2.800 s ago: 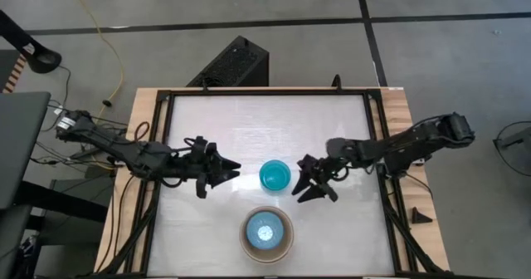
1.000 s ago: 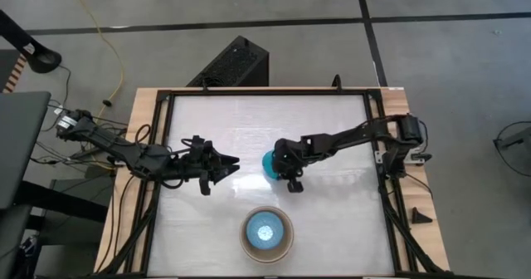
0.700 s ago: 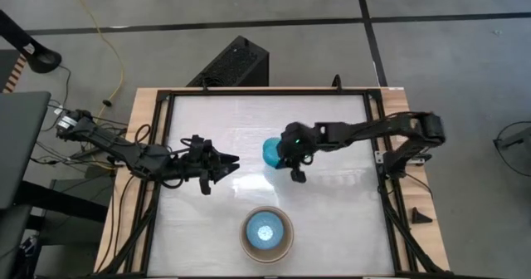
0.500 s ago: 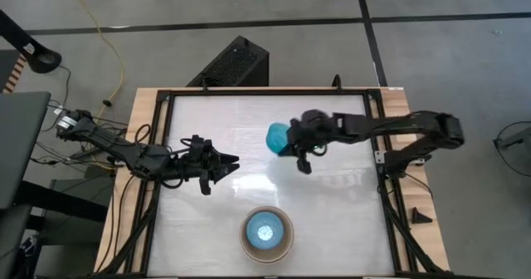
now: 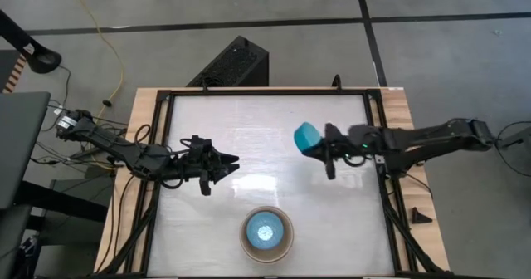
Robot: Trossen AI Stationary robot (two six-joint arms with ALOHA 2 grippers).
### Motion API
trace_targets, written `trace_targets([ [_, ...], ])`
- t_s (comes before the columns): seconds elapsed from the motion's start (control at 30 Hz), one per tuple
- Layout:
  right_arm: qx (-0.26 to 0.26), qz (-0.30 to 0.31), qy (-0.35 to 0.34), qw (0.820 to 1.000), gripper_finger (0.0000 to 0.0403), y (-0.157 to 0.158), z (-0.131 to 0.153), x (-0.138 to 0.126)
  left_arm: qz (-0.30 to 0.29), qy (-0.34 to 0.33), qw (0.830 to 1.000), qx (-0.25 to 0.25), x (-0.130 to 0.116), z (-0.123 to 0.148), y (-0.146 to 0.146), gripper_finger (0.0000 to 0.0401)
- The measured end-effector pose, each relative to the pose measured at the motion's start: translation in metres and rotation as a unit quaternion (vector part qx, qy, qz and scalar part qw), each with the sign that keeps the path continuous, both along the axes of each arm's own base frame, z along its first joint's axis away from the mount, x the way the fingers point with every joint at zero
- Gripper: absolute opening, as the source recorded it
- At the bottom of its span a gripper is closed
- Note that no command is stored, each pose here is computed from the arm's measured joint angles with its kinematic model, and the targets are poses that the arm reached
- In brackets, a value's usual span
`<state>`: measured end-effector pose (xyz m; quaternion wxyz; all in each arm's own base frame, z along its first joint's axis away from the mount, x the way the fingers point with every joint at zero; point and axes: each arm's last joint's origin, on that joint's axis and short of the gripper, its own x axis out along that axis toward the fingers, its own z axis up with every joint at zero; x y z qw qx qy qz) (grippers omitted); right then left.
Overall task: Nest bowls inside each other
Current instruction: Stack the blue bowl on top of the blue patterned bowl
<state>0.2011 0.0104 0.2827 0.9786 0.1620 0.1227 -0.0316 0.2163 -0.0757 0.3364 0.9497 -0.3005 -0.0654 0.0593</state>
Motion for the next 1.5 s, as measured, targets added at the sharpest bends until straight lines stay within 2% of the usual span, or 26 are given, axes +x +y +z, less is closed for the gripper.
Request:
trace_targets([
  [0.13, 0.040, 0.004, -0.078, 0.996, 0.0025, 0.013, -0.012, -0.015, 0.000, 0.000, 1.000, 0.000, 0.000, 0.000, 0.000, 0.0151],
  [0.3, 0.070, 0.054, -0.155, 0.984, 0.0025, 0.033, 0.000, -0.016, 0.002, 0.000, 1.000, 0.000, 0.000, 0.000, 0.000, 0.0151],
  [0.57, 0.130, 0.139, -0.187, 0.964, 0.0025, 0.072, -0.004, -0.004, 0.016, 0.001, 1.000, 0.002, 0.000, 0.000, 0.001, 0.0151],
  [0.8, 0.178, 0.161, -0.263, 0.934, 0.0025, 0.101, -0.010, 0.011, 0.026, 0.004, 1.000, 0.014, 0.000, 0.000, 0.001, 0.0151],
  [0.93, 0.194, 0.160, -0.236, 0.939, 0.0025, 0.116, -0.024, 0.024, 0.038, 0.009, 0.999, 0.035, 0.000, 0.000, 0.002, 0.0151],
  [1.1, 0.201, 0.176, -0.231, 0.936, 0.0025, 0.144, -0.013, 0.053, 0.038, 0.011, 0.998, 0.045, 0.000, 0.000, 0.002, 0.0151],
  [1.3, 0.151, 0.202, -0.106, 0.962, 0.0025, 0.182, 0.003, 0.098, 0.032, 0.010, 0.998, 0.046, 0.000, 0.000, 0.002, 0.0151],
  [1.5, 0.097, 0.214, -0.024, 0.972, 0.0025, 0.211, 0.017, 0.122, 0.036, -0.011, 0.997, 0.067, -0.013, 0.012, 0.007, 0.0151],
])
